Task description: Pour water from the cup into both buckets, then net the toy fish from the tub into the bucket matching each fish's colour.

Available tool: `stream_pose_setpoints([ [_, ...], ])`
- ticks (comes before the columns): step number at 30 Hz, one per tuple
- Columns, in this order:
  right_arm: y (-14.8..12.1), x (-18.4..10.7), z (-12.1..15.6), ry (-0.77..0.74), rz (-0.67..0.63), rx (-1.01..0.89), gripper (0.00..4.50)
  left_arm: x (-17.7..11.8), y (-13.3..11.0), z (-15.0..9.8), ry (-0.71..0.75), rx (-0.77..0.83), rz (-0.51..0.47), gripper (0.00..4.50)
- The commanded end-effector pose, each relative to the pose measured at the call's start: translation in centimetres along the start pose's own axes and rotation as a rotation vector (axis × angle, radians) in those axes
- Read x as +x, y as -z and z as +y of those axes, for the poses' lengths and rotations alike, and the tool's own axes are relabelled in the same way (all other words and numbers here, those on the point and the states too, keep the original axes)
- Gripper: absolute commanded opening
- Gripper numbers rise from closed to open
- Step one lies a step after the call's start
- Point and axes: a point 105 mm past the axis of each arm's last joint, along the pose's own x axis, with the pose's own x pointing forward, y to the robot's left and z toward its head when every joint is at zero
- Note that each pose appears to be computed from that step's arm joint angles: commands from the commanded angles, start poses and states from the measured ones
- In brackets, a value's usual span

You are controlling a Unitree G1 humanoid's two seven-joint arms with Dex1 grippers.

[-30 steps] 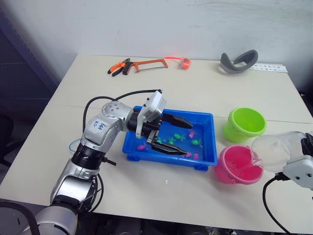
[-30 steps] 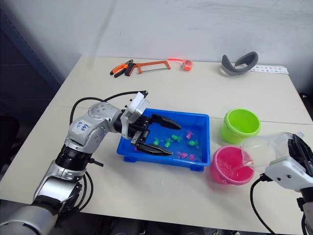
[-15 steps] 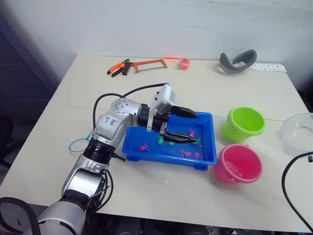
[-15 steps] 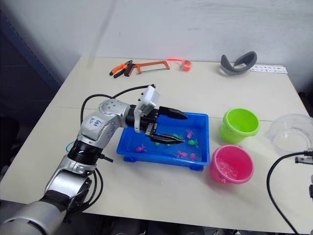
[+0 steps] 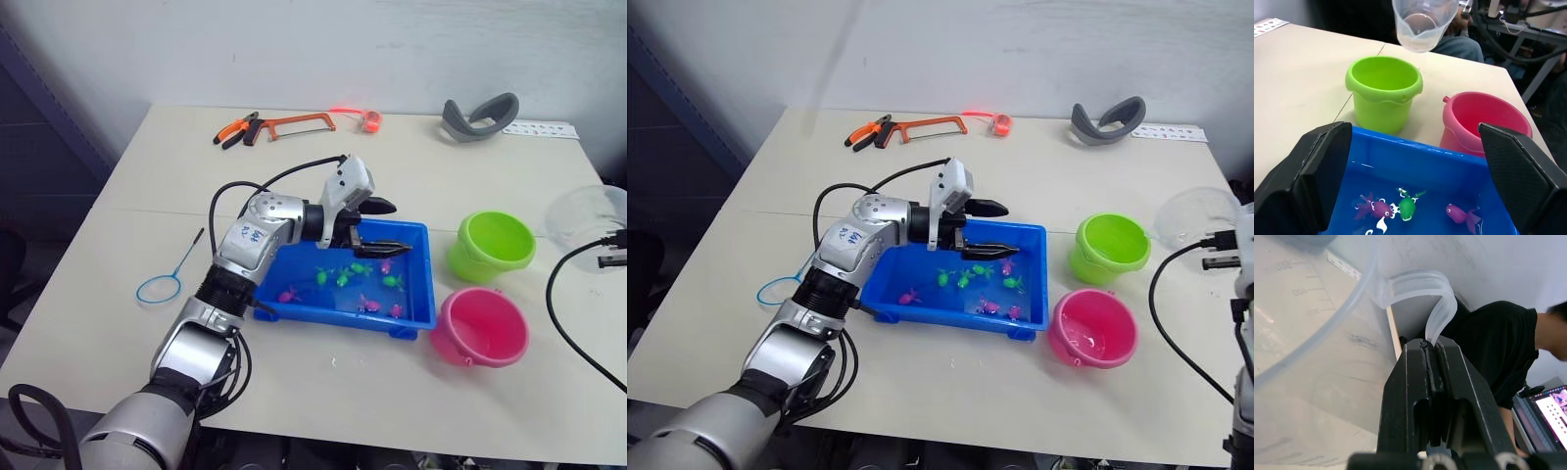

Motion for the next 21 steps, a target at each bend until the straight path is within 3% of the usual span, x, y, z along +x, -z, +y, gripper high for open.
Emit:
stream_pose_setpoints([
  [1, -2.4, 0.5, -1.1, 0.057, -0.089, -0.145, 0.03, -0.3, -1.3, -0.1, 0.001, 0.037, -0.033, 4.50],
  [17, -7.0, 2.1, 0.9, -0.003, -0.380, -0.838, 0.03, -0.7, -1.3, -0.2, -0.005, 0.046, -0.033, 4.50],
  [21, -7.3, 2.1, 1.2, -0.002, -0.429, -0.926, 0.03, -0.7, -1.3, -0.2, -0.007, 0.049, -0.033, 4.50],
])
